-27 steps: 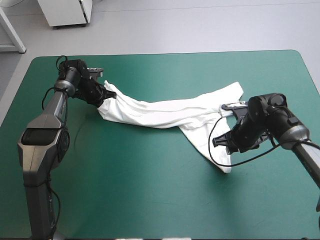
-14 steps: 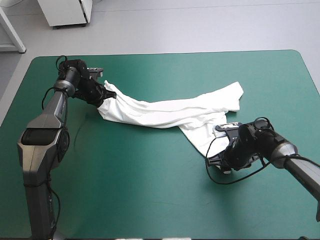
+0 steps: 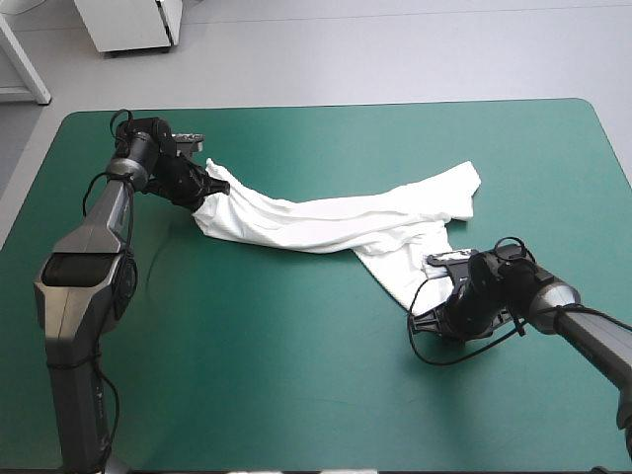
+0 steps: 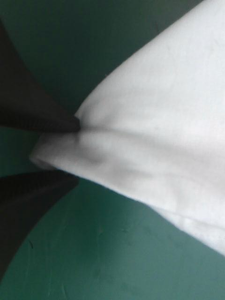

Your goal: Fold the cloth

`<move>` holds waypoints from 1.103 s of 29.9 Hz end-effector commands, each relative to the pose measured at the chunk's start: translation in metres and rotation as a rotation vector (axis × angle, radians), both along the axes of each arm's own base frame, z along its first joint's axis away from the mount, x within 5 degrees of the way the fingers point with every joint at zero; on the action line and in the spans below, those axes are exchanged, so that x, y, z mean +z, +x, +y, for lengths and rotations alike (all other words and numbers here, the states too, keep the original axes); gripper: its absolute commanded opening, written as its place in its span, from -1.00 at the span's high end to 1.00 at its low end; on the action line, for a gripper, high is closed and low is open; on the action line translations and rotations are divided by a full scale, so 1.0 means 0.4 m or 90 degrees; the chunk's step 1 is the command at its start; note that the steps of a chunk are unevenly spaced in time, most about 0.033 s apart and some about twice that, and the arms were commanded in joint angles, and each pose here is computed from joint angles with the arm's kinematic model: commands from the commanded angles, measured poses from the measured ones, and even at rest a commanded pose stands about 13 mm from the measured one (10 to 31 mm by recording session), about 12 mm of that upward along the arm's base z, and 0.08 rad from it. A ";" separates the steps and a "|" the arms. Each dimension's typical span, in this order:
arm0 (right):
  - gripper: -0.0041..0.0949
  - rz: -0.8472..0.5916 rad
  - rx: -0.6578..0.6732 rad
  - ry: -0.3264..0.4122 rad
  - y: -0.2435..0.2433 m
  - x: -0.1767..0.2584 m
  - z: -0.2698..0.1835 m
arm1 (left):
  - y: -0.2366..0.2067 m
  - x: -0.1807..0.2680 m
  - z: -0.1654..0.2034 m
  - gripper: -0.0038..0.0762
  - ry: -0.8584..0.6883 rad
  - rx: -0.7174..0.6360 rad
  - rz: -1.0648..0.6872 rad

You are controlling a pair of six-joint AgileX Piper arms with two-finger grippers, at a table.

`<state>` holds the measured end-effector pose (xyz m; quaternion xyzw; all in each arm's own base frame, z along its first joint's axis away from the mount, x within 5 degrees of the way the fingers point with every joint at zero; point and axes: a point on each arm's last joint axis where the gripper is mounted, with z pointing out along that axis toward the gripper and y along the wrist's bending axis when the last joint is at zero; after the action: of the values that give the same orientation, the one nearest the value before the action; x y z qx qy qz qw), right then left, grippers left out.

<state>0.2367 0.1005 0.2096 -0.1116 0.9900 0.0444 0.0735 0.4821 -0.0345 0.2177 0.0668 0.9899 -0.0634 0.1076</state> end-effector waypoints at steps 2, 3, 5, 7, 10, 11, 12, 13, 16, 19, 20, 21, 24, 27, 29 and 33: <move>0.94 -0.019 -0.014 0.026 0.013 -0.004 0.010 | -0.005 0.033 -0.005 0.96 -0.011 -0.002 -0.016; 0.94 -0.017 -0.012 0.026 0.011 -0.003 0.009 | -0.005 0.033 -0.007 0.96 -0.016 -0.002 -0.016; 0.95 -0.013 -0.007 0.020 0.010 0.007 0.008 | -0.008 0.037 -0.008 0.96 -0.020 -0.009 -0.014; 0.95 -0.017 -0.003 0.017 0.010 0.026 0.006 | -0.014 0.052 -0.009 0.96 -0.021 -0.015 -0.013; 0.95 -0.076 0.012 0.011 0.023 0.102 0.002 | -0.027 0.100 -0.008 0.96 -0.019 -0.027 -0.036; 0.95 -0.106 0.017 0.011 0.025 0.142 0.000 | -0.033 0.131 -0.008 0.96 -0.020 -0.028 -0.055; 0.95 -0.139 0.021 0.009 0.031 0.180 -0.003 | -0.037 0.155 -0.008 0.96 -0.020 -0.029 -0.070; 0.95 -0.167 0.024 0.007 0.029 0.218 -0.007 | -0.042 0.184 -0.008 0.96 -0.020 -0.029 -0.089; 0.95 -0.276 0.028 -0.003 0.024 0.359 -0.025 | -0.074 0.301 -0.006 0.96 -0.022 -0.030 -0.165; 0.95 -0.378 0.022 -0.012 0.006 0.485 -0.047 | -0.128 0.434 -0.004 0.96 -0.024 -0.032 -0.254; 0.95 -0.411 0.018 -0.015 -0.002 0.526 -0.055 | -0.145 0.471 -0.003 0.96 -0.024 -0.035 -0.279; 0.95 -0.438 0.015 -0.019 -0.008 0.557 -0.062 | -0.169 0.516 -0.002 0.96 -0.024 -0.035 -0.311; 0.95 -0.529 -0.001 -0.018 -0.037 0.666 -0.084 | -0.247 0.641 -0.004 0.96 -0.044 -0.040 -0.402; 0.95 -0.615 0.007 -0.017 -0.068 0.763 -0.101 | -0.334 0.752 -0.005 0.96 -0.061 -0.045 -0.489; 0.95 -0.679 0.011 -0.007 -0.098 0.833 -0.113 | -0.389 0.811 -0.009 0.96 -0.082 -0.055 -0.539; 0.95 -0.811 -0.009 0.024 -0.169 0.957 -0.143 | -0.511 0.925 -0.017 0.96 -0.126 -0.076 -0.648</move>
<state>0.1994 0.0584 0.5474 -0.1227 0.8238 -0.0084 0.5534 0.3322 -0.0376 0.5437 0.1194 0.8410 -0.0959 0.5189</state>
